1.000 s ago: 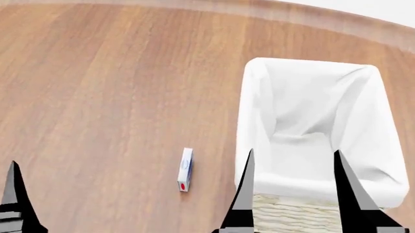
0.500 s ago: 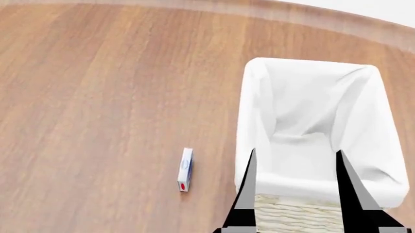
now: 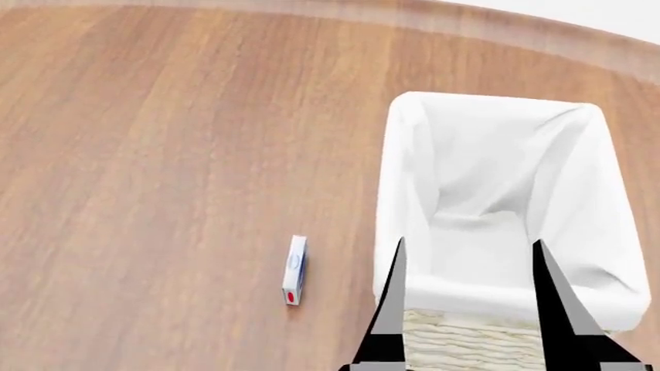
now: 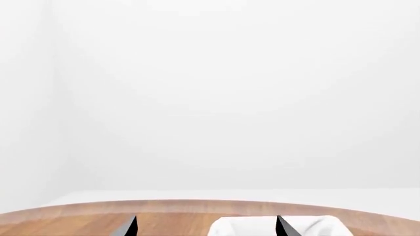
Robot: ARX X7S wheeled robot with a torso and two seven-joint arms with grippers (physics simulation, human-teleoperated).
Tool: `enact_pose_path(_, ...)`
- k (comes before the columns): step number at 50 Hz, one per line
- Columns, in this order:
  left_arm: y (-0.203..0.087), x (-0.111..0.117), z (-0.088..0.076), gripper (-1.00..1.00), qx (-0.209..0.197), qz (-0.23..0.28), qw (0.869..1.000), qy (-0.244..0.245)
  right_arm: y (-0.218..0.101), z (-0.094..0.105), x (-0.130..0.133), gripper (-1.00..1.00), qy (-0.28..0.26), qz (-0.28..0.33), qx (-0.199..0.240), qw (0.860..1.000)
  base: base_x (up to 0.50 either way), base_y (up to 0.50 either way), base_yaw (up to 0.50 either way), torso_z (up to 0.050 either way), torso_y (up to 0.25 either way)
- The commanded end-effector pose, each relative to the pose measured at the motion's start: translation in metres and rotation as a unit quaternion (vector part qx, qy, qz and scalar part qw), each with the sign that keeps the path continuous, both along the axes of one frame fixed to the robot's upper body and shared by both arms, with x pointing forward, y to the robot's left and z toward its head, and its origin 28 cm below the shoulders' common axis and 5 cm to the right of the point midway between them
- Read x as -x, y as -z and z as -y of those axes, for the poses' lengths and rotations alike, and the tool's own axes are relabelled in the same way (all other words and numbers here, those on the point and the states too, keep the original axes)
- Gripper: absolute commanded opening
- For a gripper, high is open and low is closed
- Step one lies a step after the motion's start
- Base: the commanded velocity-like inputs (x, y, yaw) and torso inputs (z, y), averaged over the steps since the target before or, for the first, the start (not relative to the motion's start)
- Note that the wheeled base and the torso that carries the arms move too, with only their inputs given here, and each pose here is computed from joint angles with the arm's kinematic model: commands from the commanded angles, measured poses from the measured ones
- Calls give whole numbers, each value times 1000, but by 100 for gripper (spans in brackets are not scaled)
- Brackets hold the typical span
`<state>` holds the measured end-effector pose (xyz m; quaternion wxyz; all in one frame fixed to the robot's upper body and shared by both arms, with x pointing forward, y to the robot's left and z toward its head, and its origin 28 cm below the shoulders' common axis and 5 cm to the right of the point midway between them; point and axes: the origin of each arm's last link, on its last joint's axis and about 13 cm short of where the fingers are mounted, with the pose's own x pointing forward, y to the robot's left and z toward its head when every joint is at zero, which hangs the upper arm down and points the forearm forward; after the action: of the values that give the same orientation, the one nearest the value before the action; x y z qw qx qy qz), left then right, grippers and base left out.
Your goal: Pick up the ketchup, and put it in the basket.
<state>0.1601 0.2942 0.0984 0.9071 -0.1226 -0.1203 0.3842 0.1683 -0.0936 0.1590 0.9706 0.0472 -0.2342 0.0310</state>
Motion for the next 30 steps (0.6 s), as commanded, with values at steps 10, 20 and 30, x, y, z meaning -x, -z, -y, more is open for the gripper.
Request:
enact_pose_path(10, 8, 4, -9, 100, 19, -11, 997, -68, 0, 3, -4, 100, 8, 6, 2, 1000, 0, 0, 0, 0, 0)
enact_pose_path(20, 10, 3, -10, 100, 57, -29, 995, -82, -1, 4, -3, 100, 9, 6, 2, 1000, 0, 0, 0, 0, 0)
enact_pose_path(30, 14, 0, -9, 100, 123, -49, 988, -79, -2, 4, -3, 100, 9, 7, 1, 1000, 0, 0, 0, 0, 0)
